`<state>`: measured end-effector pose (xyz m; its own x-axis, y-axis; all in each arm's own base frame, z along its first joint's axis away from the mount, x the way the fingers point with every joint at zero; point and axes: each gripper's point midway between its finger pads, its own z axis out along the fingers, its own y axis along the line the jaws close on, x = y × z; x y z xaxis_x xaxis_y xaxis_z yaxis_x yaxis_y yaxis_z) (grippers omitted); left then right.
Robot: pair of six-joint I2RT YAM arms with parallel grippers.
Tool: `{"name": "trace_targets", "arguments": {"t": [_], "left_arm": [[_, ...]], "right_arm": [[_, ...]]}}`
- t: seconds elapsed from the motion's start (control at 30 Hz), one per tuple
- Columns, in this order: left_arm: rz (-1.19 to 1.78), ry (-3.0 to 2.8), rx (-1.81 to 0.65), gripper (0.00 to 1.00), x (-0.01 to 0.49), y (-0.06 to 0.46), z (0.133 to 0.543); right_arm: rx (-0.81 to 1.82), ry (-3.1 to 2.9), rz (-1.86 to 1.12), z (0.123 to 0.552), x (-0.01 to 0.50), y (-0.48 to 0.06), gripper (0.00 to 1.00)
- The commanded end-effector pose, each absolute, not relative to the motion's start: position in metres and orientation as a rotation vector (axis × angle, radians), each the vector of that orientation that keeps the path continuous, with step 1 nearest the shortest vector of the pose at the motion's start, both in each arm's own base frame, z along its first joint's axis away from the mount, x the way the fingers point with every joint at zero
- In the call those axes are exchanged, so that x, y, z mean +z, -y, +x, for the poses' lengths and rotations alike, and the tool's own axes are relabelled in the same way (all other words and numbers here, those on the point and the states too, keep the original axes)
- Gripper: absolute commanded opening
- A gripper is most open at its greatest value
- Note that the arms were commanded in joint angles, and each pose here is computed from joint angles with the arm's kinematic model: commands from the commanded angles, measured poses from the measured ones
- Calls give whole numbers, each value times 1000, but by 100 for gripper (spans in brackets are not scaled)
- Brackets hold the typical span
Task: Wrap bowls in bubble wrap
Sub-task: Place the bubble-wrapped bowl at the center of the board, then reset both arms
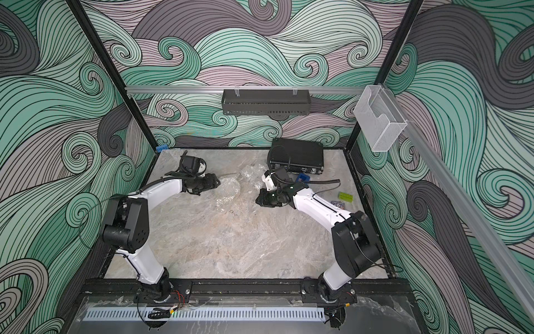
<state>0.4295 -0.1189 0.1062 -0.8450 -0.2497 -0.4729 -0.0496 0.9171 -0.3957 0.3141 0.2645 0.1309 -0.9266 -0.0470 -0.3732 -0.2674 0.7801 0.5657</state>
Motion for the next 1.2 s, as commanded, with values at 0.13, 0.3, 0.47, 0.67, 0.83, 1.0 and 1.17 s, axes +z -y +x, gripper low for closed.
{"name": "trace_targets", "arguments": {"t": [0.13,0.3,0.47,0.67,0.83,1.0,1.17], "left_arm": [[-360,-2300,-341,86,190,72,397],[-471,-2065,-87,90,227,16,349],[-493,-1790,120,95,232,-29,306],[-391,-1741,289,95,204,-41,299],[-329,-1859,425,97,155,-46,322],[-200,-1943,462,99,126,-40,362],[-191,-1941,263,99,104,-38,388]], "right_arm": [[797,-2530,-179,323,154,-224,27],[423,-2408,-116,329,162,-157,49],[203,-2176,-47,330,175,-106,77],[9,-1901,-3,314,185,-63,99],[-194,-1844,29,318,168,-27,99],[-217,-1857,274,337,125,22,99],[-282,-1852,168,370,128,22,95]]}}
